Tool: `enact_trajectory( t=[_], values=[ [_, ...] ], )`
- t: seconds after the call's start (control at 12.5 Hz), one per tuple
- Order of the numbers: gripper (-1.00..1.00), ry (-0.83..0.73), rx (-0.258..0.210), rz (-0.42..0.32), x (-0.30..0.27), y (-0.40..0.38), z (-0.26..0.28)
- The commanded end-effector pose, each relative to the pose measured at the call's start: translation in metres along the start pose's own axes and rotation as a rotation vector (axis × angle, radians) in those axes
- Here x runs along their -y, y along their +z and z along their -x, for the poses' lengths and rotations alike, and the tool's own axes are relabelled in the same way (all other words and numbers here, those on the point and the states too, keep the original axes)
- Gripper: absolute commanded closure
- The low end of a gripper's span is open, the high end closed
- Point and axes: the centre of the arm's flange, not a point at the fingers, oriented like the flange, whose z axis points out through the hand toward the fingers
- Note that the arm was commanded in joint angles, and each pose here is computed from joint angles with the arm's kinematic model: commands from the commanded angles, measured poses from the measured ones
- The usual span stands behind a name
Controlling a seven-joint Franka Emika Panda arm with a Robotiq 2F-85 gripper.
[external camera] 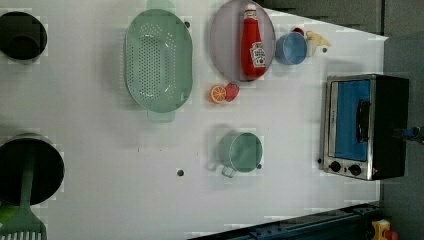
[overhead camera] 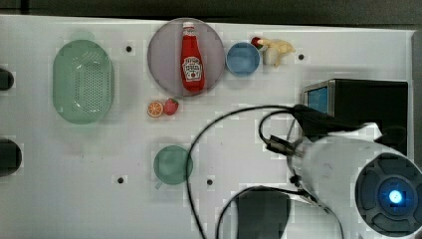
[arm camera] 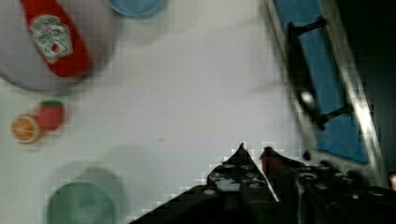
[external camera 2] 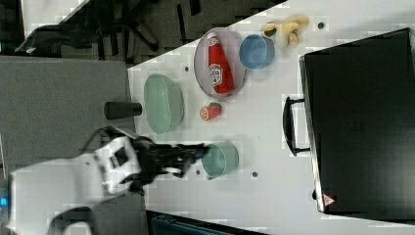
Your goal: Flap open oven.
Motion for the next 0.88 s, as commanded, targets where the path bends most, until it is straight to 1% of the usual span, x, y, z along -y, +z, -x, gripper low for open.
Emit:
enact_trajectory(
  t=[0.08,0.24,0.4,0.64,0.88],
  values=[
    [0.65,-0.189,0.007,0.013,-0.027,0.036,-0.011],
    [0.65,-0.235,-0.016,0.023,-0.047,0.053,-0.022],
    [0.65,-0.229,-0.022,0.035,-0.066,0.071,-0.030],
    [0.65,-0.200,-0.010,0.056,-0.084,0.098,-0.038],
    [0.65,-0.197,-0.008,0.081,-0.087,0.123,-0.046]
  ],
)
